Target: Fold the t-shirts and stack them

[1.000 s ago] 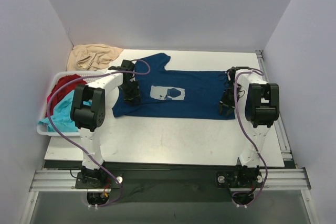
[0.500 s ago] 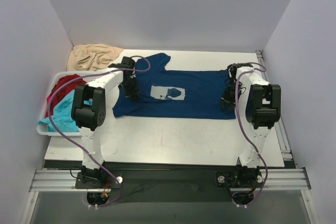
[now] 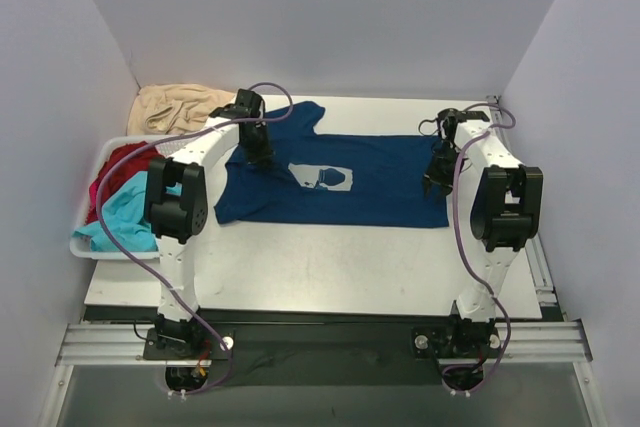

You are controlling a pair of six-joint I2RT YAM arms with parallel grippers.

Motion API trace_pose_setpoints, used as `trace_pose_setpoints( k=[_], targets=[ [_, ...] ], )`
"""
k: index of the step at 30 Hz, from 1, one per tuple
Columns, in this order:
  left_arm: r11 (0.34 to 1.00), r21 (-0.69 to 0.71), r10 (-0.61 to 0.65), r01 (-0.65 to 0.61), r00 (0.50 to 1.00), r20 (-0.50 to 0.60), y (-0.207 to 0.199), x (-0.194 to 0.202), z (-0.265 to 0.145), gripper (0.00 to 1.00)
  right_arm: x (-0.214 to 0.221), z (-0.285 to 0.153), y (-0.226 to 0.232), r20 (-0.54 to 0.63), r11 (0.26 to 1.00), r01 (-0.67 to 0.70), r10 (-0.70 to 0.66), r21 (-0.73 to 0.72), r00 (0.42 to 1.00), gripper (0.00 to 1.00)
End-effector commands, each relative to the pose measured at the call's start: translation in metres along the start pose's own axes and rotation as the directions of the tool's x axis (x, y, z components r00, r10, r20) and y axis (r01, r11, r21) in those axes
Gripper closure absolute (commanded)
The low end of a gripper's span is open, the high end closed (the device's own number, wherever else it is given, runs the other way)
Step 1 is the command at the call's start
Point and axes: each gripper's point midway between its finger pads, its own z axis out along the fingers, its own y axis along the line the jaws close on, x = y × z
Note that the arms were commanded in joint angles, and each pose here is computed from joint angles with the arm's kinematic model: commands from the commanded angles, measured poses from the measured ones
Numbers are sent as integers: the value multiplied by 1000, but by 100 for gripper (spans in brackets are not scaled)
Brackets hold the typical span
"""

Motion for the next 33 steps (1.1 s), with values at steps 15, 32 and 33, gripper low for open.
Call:
trace_pose_setpoints(
  k=[15, 32, 33],
  targets=[
    [981, 157, 104, -111, 993, 55, -60, -36, 43, 100, 13, -7, -3, -40, 999, 21, -19, 34, 999, 72],
    [965, 151, 178, -216, 957, 231, -73, -81, 23, 8, 15, -8, 10, -33, 999, 46, -45, 22, 998, 73],
    [964, 147, 183, -221, 955, 234, -73, -82, 17, 7, 16, -9, 12, -30, 998, 53, -53, 22, 998, 73]
  ],
)
